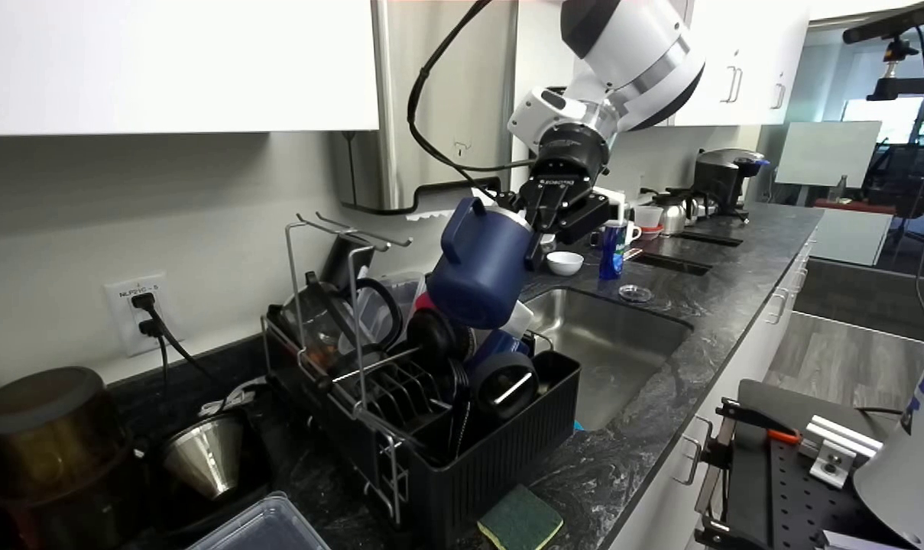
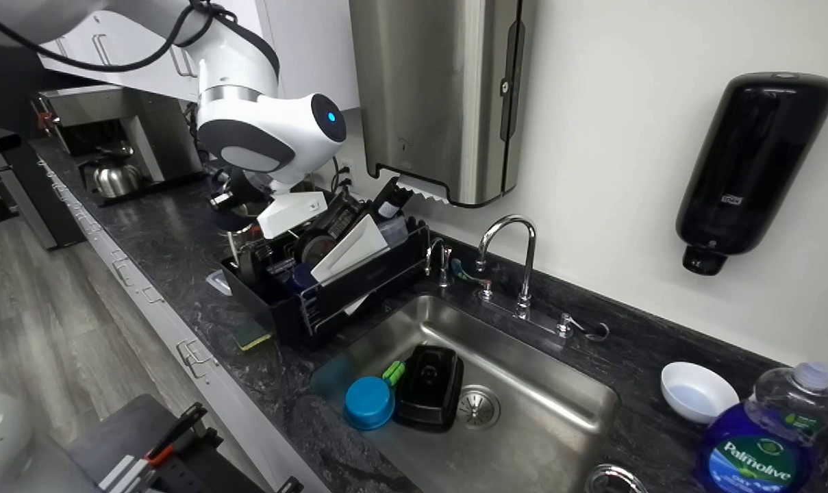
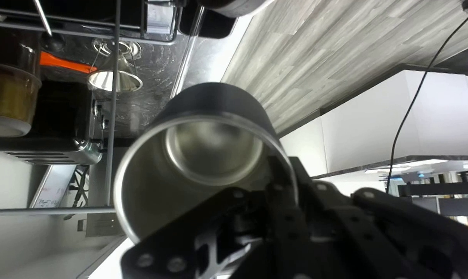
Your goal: Move the blue mug from the sink to the dish rack
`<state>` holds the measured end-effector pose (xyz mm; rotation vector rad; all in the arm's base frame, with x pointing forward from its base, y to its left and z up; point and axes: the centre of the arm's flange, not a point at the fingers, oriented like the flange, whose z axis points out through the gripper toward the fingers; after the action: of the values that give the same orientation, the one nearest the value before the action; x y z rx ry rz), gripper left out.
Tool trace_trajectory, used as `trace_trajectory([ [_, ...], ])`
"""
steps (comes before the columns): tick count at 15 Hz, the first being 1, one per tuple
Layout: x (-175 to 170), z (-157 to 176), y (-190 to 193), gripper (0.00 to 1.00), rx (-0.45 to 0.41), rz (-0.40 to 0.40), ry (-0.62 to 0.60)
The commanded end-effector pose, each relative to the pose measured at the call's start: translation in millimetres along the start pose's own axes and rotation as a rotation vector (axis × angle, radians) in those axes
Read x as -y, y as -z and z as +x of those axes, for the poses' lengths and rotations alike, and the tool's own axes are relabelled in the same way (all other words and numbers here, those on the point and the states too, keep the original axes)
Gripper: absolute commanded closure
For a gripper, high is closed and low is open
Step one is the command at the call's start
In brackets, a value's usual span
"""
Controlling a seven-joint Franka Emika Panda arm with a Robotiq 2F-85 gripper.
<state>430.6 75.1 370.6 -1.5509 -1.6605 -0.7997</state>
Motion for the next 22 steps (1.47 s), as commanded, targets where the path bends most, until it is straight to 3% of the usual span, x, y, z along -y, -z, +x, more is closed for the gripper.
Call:
trace_trajectory([
  [1, -10, 7, -5, 0.98, -0.014, 0.008, -0.017],
  [14, -40, 10, -1, 0.98, -0.005, -0.026, -0.16],
  [22, -34, 14, -13, 0.98, 0.004, -0.045, -0.248],
])
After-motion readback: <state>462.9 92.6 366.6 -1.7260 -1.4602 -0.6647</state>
